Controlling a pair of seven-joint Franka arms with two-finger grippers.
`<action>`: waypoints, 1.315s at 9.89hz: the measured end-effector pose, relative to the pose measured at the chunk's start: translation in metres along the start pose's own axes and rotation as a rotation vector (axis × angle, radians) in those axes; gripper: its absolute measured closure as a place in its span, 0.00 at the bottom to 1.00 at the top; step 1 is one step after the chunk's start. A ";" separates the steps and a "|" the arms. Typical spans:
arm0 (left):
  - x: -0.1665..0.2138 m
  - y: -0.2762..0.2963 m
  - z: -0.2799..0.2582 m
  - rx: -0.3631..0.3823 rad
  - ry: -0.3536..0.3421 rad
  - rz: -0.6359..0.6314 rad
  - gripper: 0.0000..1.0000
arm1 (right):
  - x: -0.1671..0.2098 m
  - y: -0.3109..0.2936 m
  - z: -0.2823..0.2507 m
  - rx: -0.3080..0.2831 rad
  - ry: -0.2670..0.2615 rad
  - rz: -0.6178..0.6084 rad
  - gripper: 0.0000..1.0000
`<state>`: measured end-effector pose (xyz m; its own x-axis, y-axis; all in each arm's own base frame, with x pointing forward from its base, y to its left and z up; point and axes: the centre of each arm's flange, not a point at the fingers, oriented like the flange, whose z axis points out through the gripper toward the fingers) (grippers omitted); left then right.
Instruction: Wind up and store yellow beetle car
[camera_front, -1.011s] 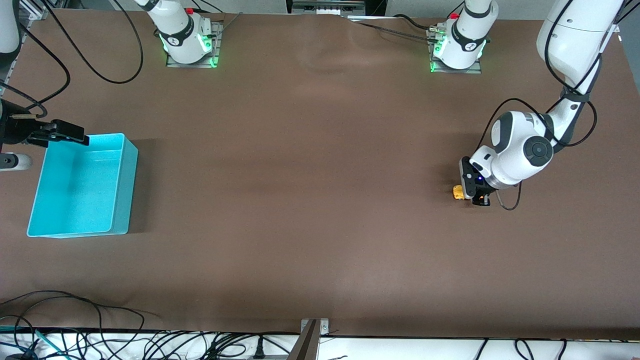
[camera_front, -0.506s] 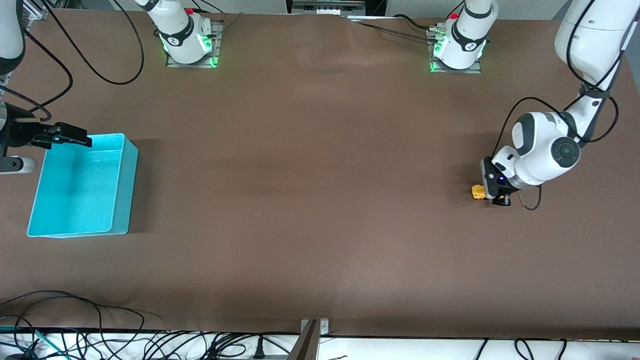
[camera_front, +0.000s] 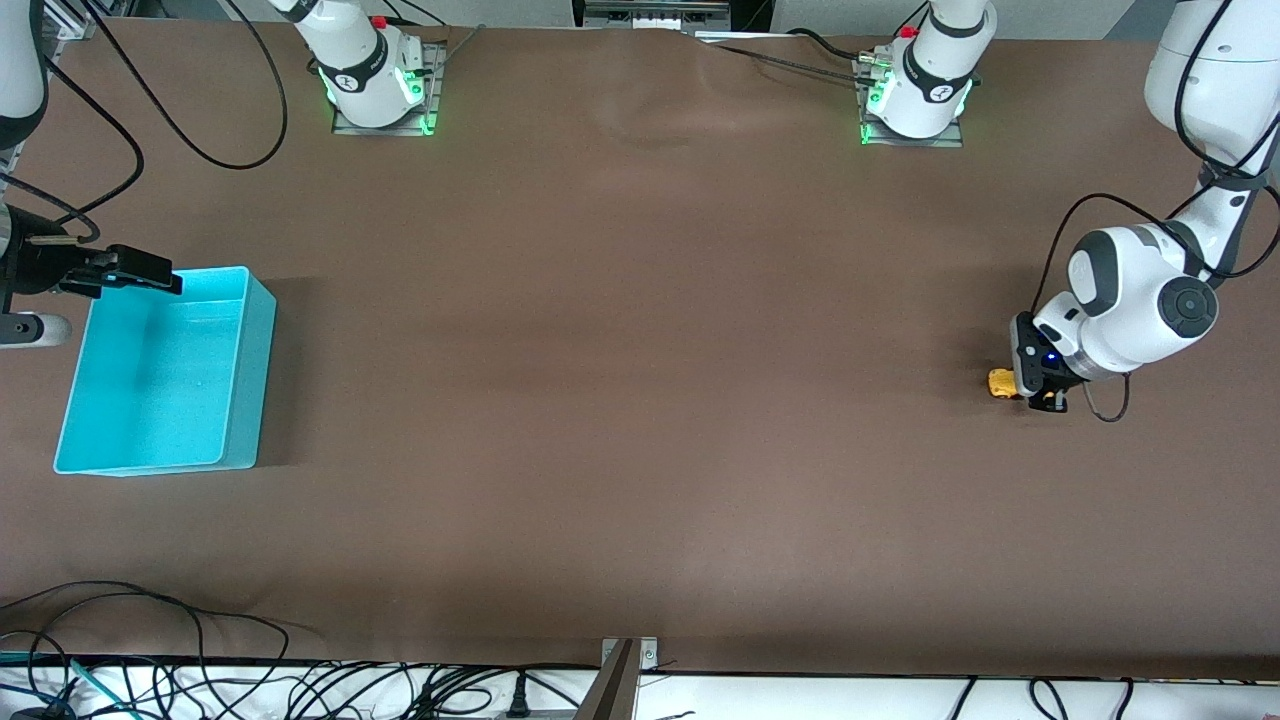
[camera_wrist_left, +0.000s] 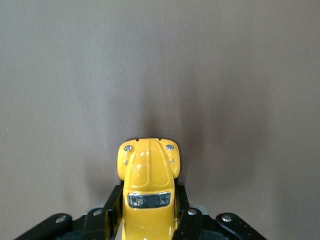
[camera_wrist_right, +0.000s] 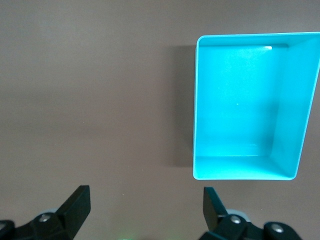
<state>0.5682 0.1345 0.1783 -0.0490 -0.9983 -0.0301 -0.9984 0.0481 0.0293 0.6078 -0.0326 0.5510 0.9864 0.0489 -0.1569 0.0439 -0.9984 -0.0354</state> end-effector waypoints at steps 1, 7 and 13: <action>-0.013 0.000 0.000 0.000 -0.006 0.007 0.55 | 0.000 0.000 0.000 0.000 0.001 0.000 0.00; -0.051 -0.001 0.001 -0.002 -0.009 0.016 0.55 | 0.000 0.000 -0.003 -0.001 0.007 -0.001 0.00; -0.057 -0.003 0.001 -0.014 -0.009 0.013 0.55 | 0.005 -0.002 0.006 0.001 -0.009 -0.006 0.00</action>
<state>0.5740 0.1917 0.1784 -0.0625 -0.9973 -0.0390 -0.9972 0.0608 0.0434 0.6117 -0.0304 0.5446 0.9847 0.0553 -0.1655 0.0499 -0.9981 -0.0369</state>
